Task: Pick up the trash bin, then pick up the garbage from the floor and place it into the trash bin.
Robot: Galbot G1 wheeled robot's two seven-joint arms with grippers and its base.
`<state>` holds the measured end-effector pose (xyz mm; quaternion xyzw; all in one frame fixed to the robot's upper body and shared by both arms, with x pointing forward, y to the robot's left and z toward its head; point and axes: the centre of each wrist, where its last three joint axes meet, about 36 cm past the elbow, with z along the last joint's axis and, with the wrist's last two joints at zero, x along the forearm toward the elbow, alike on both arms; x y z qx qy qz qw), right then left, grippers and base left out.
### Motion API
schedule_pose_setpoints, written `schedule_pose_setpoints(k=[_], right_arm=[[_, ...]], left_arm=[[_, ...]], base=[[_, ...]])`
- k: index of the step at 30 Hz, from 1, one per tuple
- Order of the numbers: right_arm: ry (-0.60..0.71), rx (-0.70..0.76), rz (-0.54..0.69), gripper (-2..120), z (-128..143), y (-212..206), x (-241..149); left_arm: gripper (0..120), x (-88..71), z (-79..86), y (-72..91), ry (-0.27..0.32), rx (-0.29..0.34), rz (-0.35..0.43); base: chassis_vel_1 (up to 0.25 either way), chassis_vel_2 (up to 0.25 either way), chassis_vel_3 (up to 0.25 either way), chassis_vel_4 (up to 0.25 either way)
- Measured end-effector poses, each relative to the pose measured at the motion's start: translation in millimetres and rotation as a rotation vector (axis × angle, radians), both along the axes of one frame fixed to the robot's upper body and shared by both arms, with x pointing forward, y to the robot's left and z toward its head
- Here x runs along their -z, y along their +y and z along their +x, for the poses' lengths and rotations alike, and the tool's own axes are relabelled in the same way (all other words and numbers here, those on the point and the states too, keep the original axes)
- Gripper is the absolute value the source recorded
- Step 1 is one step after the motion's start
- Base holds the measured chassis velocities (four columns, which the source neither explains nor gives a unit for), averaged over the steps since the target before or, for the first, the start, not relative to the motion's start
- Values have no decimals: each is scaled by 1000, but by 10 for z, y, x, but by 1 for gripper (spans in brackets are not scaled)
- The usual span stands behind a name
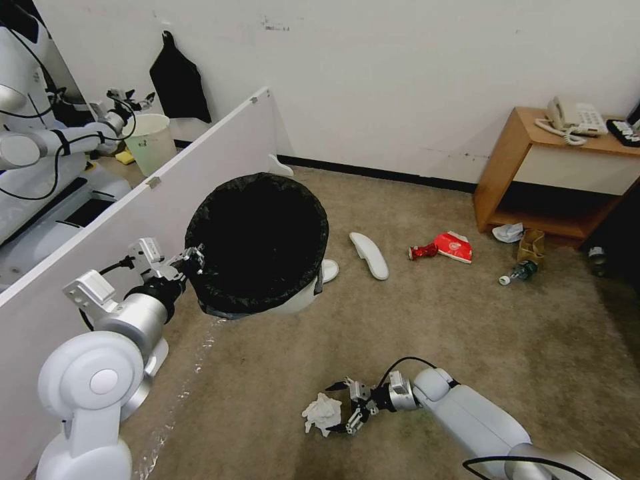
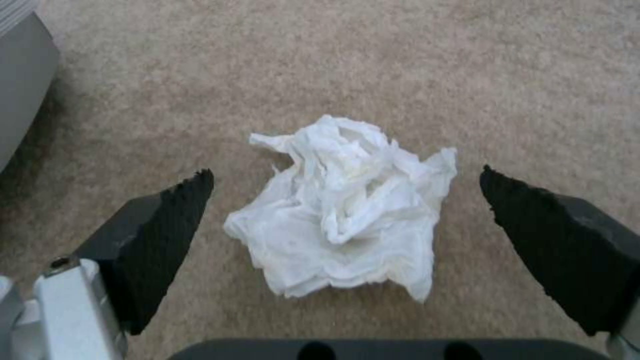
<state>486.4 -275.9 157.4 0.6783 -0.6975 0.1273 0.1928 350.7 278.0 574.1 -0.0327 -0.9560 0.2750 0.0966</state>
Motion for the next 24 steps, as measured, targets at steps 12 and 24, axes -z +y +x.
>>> schedule_pose_setpoints(k=[12, 24], right_arm=[[4, 16, 2, 100, -8, 9, 35], [13, 31, 0, 100, 12, 40, 68]], left_arm=[[4, 3, -7, -9, 0, 4, -2], [4, -8, -28, -26, -4, 10, 0]], base=[[0, 0, 0, 0], [0, 0, 0, 0]])
